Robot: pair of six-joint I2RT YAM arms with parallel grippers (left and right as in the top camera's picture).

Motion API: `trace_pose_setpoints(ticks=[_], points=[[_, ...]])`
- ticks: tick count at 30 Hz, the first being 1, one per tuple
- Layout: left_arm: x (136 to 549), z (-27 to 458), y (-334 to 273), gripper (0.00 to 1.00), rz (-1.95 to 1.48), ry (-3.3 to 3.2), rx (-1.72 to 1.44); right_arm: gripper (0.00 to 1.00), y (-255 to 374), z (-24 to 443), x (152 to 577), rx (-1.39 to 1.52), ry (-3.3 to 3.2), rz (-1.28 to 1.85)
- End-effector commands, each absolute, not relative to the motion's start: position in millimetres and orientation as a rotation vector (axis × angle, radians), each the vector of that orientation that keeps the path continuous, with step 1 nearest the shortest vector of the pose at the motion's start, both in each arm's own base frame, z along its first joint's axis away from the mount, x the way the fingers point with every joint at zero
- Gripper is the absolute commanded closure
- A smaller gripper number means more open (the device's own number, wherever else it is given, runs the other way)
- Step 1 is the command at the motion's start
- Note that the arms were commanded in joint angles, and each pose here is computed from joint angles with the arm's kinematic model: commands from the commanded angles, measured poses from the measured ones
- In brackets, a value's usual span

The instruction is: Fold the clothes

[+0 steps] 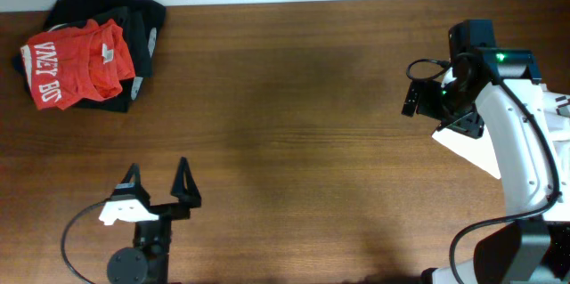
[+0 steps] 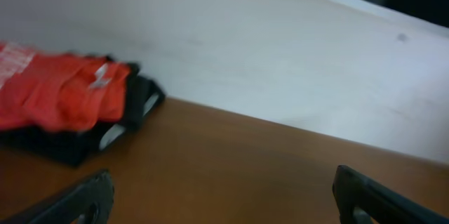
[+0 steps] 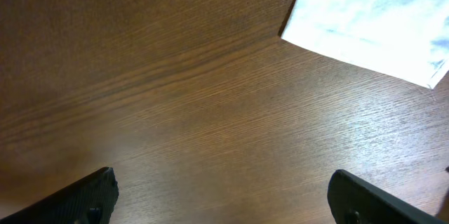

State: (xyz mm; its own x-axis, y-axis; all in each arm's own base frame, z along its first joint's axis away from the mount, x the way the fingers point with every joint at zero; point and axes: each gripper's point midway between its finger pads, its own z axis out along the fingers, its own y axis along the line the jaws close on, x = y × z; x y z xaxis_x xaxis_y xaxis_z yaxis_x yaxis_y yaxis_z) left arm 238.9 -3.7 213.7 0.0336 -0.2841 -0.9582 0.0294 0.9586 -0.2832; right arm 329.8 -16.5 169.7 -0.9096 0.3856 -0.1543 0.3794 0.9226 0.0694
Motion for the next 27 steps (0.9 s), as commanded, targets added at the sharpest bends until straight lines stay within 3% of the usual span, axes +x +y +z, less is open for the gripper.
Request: trace_pose_setpoints(ticks=[1,6,12,27], points=[[242,179,27,0.01,-0.235,1.514,-0.493,0.01,-21,172,331,0.590,2.906,0.029],[244,161,28,0.01,-0.206,1.558,-0.486,0.01,-21,172,331,0.589,2.906,0.029],[246,156,14,0.01,-0.112,1.637,-0.213,0.01,-21,172,331,0.590,2.906,0.029],[246,156,13,0.01,-0.117,1.638,-0.209,0.01,-21,172,331,0.589,2.906,0.029]])
